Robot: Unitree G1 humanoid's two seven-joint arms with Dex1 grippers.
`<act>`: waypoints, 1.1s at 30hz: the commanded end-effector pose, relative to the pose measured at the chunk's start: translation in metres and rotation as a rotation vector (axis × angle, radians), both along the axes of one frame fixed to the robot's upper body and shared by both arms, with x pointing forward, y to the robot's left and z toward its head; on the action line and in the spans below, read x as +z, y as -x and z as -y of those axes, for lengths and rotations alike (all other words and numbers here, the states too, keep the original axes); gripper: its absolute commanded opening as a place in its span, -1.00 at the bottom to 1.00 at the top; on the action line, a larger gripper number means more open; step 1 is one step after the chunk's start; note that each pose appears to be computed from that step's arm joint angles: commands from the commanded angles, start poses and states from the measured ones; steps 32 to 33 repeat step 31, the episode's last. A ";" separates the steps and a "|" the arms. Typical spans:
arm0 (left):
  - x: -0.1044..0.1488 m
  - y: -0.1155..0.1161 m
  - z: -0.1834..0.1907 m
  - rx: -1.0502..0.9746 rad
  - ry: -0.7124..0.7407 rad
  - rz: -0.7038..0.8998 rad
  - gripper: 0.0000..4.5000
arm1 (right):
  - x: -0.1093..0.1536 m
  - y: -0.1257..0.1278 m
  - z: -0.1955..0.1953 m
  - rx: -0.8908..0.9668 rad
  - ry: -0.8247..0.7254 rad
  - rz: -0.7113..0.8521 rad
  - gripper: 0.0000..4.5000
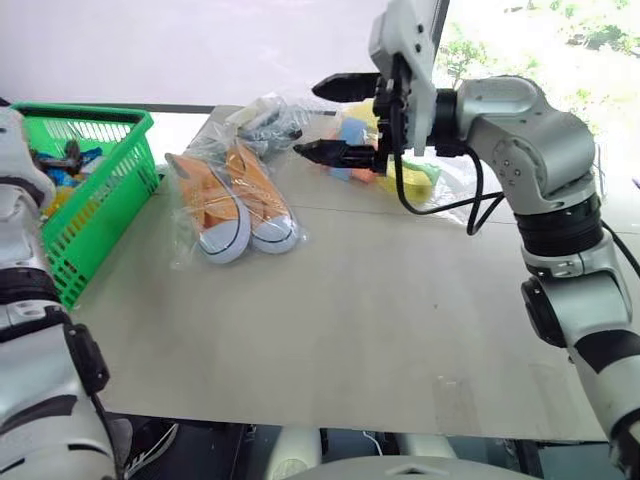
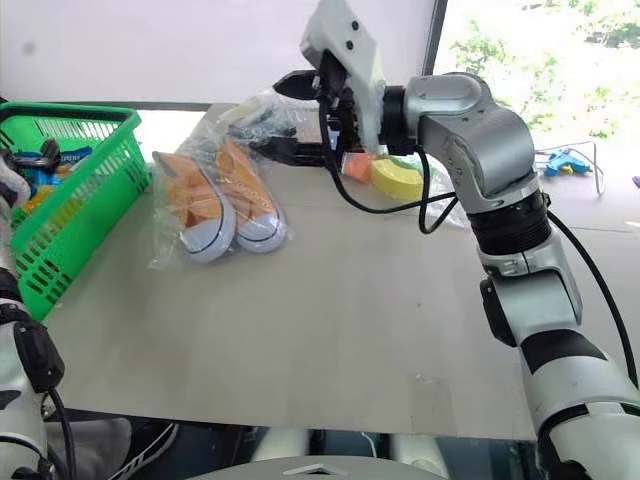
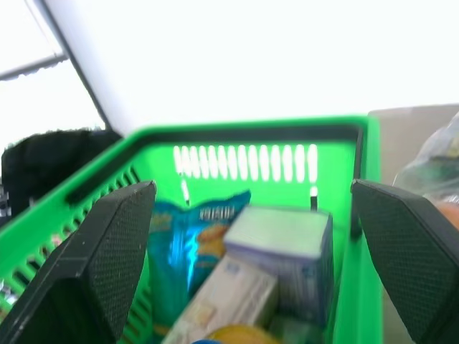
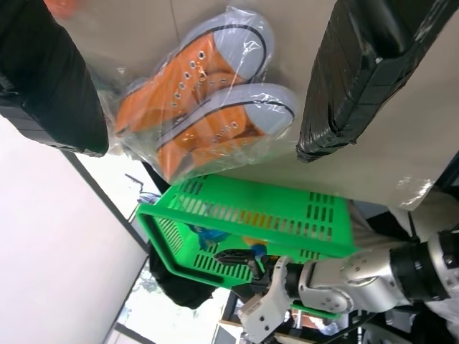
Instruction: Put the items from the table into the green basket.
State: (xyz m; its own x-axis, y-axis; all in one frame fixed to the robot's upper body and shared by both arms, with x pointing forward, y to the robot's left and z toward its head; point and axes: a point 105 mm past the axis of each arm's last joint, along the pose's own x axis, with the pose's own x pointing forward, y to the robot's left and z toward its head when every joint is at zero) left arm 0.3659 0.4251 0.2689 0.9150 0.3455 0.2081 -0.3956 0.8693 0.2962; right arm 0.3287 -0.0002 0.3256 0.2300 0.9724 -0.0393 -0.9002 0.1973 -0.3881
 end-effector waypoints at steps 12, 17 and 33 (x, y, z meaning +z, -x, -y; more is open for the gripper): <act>-0.001 -0.012 0.233 -0.786 0.149 0.061 0.99 | -0.048 -0.004 0.100 -0.328 0.014 0.012 1.00; -0.056 0.017 0.283 -1.011 0.182 -0.157 0.99 | -0.079 0.005 0.133 -0.419 0.080 -0.041 1.00; -0.129 0.078 0.263 -1.048 0.211 -0.477 0.99 | -0.146 0.048 0.208 -0.697 0.183 -0.176 1.00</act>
